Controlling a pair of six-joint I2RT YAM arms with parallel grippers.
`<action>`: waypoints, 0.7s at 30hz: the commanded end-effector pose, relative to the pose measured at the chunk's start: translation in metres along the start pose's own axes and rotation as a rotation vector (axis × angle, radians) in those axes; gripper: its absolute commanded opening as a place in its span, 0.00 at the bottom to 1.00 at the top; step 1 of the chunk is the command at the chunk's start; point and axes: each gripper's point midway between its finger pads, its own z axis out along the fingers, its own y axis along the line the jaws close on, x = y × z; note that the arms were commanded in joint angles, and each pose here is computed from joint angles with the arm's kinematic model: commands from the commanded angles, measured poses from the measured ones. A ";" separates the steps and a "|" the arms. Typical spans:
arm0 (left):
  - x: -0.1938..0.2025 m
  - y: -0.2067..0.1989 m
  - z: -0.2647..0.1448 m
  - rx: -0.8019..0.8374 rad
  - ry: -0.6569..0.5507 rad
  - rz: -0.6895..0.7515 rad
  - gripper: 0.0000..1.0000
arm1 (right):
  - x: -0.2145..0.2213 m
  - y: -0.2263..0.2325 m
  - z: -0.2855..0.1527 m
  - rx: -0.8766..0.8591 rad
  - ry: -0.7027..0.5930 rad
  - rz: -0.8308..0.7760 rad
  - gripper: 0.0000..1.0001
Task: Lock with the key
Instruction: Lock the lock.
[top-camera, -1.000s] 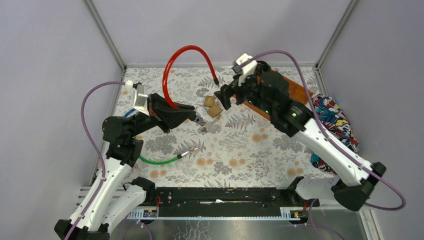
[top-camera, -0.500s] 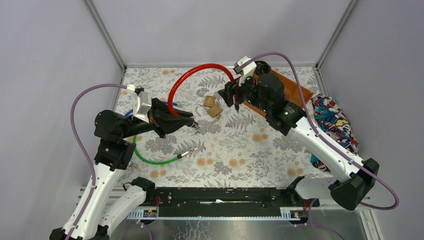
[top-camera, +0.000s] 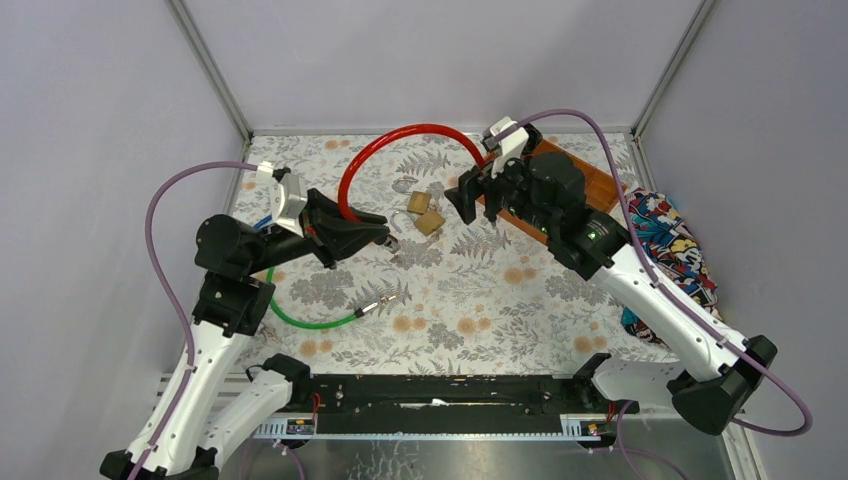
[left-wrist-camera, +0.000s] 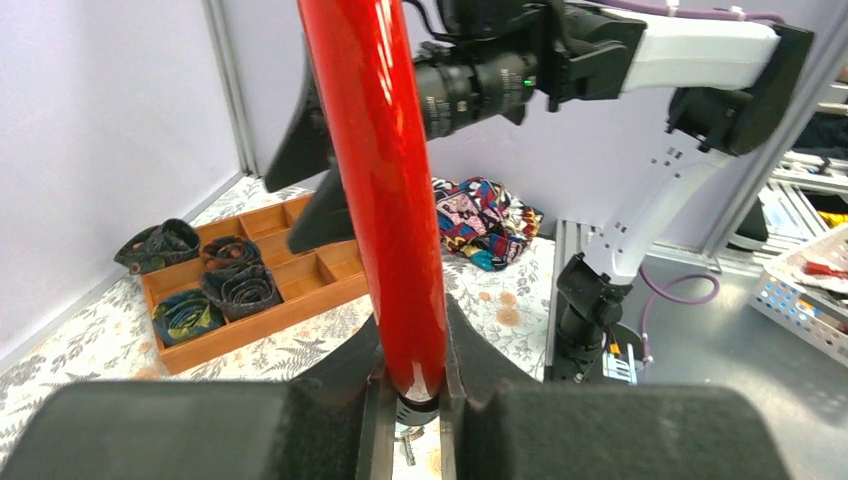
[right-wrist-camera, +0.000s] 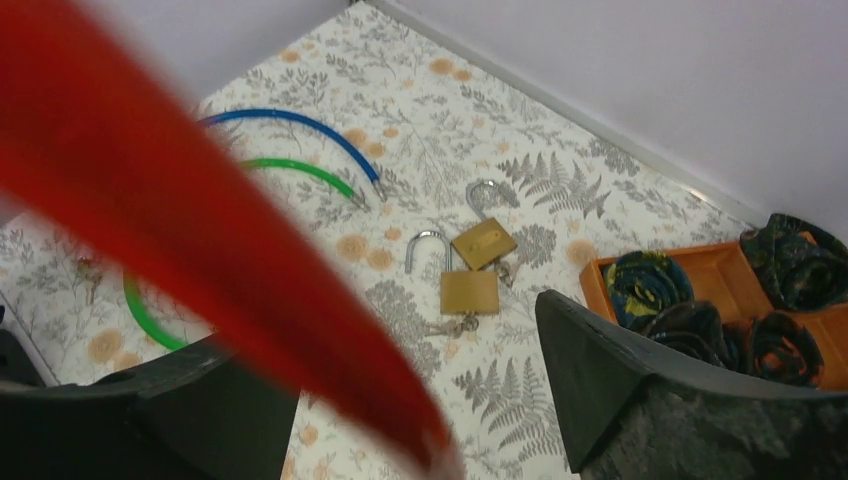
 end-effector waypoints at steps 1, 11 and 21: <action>-0.019 0.017 0.001 -0.098 -0.067 0.045 0.00 | -0.012 0.001 -0.026 0.003 -0.002 -0.001 0.88; -0.020 0.014 0.002 -0.077 -0.067 0.049 0.00 | -0.007 -0.017 -0.036 0.105 -0.013 -0.019 0.78; -0.025 0.012 0.003 -0.070 -0.077 0.048 0.00 | -0.021 -0.008 -0.001 0.046 -0.076 -0.007 0.76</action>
